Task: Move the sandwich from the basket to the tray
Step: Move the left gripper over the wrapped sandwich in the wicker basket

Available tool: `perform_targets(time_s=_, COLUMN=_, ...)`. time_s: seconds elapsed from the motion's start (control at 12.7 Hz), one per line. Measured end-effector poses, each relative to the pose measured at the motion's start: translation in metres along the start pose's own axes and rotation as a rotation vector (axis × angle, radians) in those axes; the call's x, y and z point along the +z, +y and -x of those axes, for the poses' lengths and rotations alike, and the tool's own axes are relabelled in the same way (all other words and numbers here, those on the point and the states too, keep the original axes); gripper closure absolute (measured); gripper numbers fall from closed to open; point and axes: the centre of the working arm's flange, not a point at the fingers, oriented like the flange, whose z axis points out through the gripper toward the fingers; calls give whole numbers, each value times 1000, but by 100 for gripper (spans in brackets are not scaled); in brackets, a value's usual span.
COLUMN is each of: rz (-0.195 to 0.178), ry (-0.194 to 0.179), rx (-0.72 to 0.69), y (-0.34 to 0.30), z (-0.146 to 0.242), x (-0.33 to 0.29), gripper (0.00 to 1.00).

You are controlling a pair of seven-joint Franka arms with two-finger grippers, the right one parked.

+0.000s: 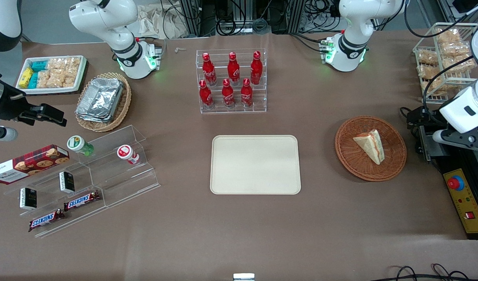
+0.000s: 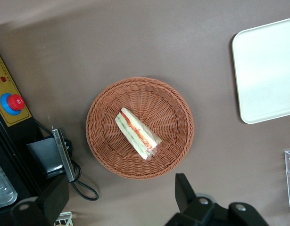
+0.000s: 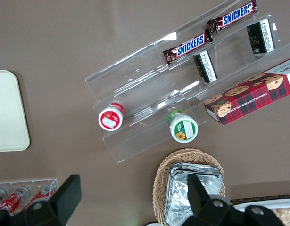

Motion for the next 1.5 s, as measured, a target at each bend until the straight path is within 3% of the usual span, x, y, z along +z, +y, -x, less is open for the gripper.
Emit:
perform_targets(time_s=0.47, rz=2, ry=-10, rx=-67, y=1, z=-3, x=4, gripper=0)
perform_targets(time_s=0.87, rz=-4, ry=-89, rx=-336, y=19, z=-7, x=42, gripper=0)
perform_targets(time_s=0.95, rz=-7, ry=-90, rx=-404, y=21, z=-8, x=51, gripper=0)
perform_targets(time_s=1.26, rz=-17, ry=-8, rx=-664, y=44, z=-8, x=108, gripper=0)
perform_targets(time_s=1.5, rz=-32, ry=-17, rx=-737, y=41, z=15, x=162, gripper=0)
